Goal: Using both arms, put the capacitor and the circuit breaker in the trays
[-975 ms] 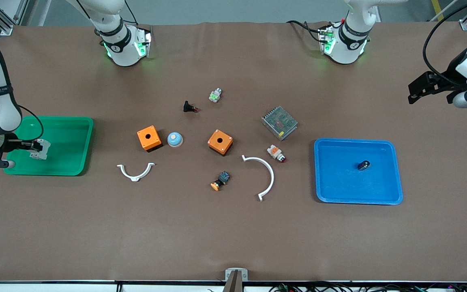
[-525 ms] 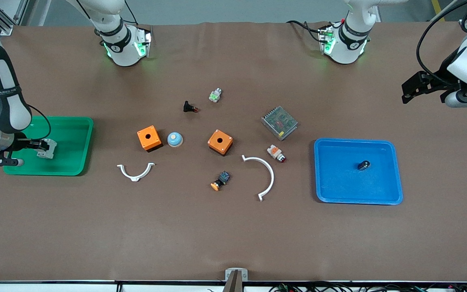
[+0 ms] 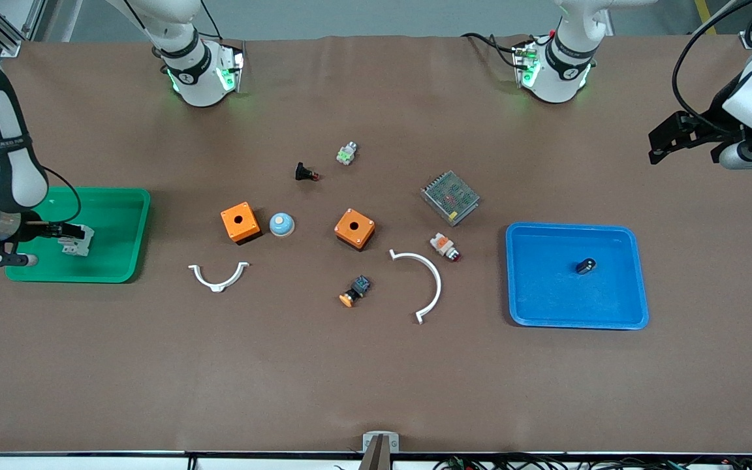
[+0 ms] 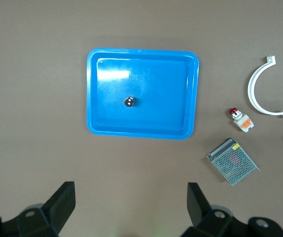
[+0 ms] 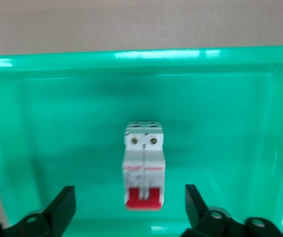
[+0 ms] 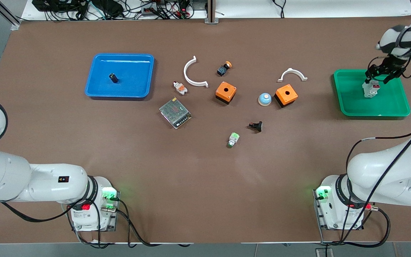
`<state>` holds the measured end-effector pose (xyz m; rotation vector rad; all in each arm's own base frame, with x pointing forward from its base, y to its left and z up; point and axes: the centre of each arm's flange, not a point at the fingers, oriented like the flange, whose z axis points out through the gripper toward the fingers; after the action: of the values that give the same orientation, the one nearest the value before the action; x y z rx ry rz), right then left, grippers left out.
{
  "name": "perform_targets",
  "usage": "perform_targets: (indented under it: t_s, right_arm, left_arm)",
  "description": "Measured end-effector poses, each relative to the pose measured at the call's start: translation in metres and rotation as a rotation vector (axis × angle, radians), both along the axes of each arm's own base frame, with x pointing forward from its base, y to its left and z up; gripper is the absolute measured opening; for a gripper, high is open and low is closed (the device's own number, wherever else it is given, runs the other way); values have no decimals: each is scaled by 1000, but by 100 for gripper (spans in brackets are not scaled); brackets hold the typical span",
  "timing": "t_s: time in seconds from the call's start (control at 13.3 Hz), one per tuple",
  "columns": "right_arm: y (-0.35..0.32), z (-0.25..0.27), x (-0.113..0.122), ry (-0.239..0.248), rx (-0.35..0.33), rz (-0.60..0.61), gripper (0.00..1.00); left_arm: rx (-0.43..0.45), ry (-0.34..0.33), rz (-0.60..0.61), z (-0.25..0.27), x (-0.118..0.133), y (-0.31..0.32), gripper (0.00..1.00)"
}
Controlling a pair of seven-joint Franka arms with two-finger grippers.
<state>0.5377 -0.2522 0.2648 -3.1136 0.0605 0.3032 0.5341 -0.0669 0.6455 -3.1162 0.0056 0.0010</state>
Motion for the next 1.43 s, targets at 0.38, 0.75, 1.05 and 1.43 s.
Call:
perform_targets:
  t_s: [0.38,0.75,1.05,1.43]
  right_arm:
    - [87,144,18,-15,-30,-44,100]
    - [190,219,5,-29,-64,-100,100]
    - [215,259,-13,-68,-22,-114,100]
    - [213,317,-10,-157,-19,-119,100]
  left_arm:
    - [0,0,2,0,0,1,100]
    - [0,0,3,1,-1,2,100]
    - [2,7,4,2,-4,2,100]
    - [2,5,4,5,-6,2,100]
